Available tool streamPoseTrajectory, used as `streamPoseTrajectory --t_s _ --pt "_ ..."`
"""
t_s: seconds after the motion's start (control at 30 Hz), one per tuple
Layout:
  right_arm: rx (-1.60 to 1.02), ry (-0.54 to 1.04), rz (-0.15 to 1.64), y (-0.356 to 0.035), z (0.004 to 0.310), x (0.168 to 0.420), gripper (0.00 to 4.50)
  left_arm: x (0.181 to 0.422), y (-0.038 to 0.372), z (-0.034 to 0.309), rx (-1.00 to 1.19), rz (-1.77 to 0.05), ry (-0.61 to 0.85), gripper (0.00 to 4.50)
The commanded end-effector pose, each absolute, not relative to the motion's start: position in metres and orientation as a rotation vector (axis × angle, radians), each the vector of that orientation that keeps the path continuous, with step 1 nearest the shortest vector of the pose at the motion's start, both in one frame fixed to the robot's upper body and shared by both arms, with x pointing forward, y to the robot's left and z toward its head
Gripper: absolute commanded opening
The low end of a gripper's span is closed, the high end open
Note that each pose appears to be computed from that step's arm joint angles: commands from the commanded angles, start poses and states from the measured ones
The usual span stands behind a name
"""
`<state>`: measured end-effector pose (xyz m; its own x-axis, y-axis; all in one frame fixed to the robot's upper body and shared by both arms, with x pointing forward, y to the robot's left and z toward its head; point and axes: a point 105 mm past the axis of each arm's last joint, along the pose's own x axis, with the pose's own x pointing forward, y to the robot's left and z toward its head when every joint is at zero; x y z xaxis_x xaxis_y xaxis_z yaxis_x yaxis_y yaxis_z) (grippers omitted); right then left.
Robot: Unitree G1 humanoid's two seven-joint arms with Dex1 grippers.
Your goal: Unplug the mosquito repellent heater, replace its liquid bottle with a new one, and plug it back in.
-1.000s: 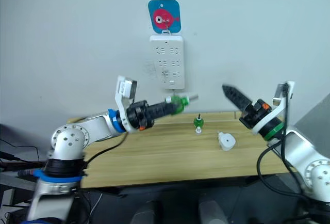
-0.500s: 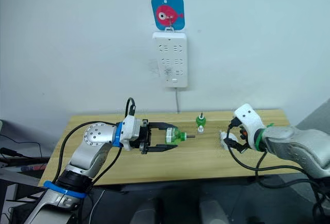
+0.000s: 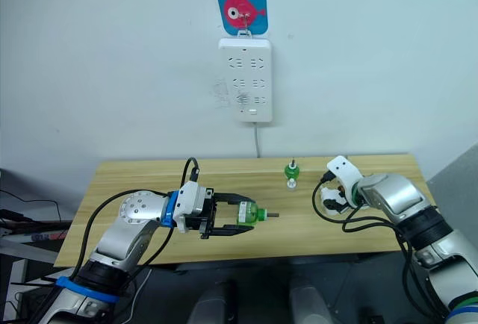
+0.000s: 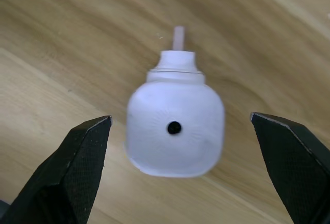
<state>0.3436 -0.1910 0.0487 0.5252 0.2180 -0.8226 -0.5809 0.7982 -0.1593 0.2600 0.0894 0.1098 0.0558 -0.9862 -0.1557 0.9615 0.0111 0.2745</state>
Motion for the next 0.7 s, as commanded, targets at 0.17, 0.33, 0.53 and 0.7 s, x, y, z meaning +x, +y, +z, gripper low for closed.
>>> streamPoseTrajectory --t_s 0.17,0.33,0.53,0.7 --pt "-0.489 0.904 0.515 -0.195 0.046 0.355 4.5 0.255 0.09 0.119 0.37 -1.509 -0.119 2.27" --pt "-0.499 0.914 0.517 -0.196 0.04 0.362 4.5 0.254 0.089 0.119 0.371 -1.511 -0.117 2.27" --pt "-0.504 0.929 0.528 -0.194 0.035 0.367 4.5 0.254 0.09 0.118 0.375 -1.511 -0.111 2.27" --pt "-0.523 0.952 0.539 -0.195 0.031 0.37 4.5 0.254 0.09 0.117 0.377 -1.511 -0.107 2.27"
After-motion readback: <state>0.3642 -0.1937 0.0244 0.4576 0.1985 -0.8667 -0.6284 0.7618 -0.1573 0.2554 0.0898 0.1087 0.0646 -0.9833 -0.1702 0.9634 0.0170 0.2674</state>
